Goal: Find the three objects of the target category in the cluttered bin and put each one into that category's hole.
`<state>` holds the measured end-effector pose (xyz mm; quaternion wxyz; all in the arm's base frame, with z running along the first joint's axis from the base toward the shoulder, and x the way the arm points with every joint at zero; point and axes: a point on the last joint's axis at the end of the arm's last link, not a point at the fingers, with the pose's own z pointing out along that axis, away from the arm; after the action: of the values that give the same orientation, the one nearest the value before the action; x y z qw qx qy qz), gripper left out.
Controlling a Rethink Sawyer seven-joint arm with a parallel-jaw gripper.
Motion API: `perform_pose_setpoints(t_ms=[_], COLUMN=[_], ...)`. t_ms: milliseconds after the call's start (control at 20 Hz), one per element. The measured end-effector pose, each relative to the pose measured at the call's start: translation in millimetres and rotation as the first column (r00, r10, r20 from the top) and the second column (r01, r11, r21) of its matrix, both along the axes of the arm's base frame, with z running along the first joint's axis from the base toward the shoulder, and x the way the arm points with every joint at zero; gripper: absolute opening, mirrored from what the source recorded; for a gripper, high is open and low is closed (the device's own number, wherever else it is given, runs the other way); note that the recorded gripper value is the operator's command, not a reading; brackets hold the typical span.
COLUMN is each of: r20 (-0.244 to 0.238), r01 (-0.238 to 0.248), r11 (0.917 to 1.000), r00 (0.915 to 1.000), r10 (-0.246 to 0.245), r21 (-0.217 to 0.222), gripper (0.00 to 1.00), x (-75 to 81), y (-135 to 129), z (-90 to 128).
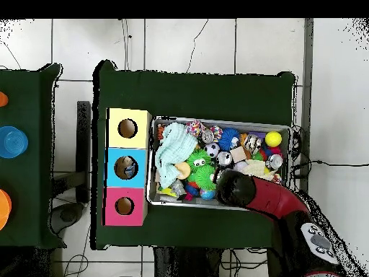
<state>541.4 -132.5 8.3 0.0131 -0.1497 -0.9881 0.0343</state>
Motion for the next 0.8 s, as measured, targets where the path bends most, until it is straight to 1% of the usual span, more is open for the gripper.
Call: perform_pose_setpoints(t_ms=[200,250,300,550,800], r20=[0.026,0.035,0.04,0.063,0.064], r01=[0.005,0.003,0.003,0.002,0.002], r11=[1.0,1.0,0.9999,0.9998,0.9998], r00=[0.9997,0.9994,0.9992,0.998,0.998], r10=[-0.004,-0.003,-0.003,-0.001,-0.001], r21=[-0.008,-0.009,-0.01,-0.018,-0.018], gripper=[1.0,1.0,1.0,1.0,1.0], x=[0.2,0.6,1.4,7.3,7.9], y=[-5,-4,-5,-8,-8], z=[-11,-18,-20,-25,-25])
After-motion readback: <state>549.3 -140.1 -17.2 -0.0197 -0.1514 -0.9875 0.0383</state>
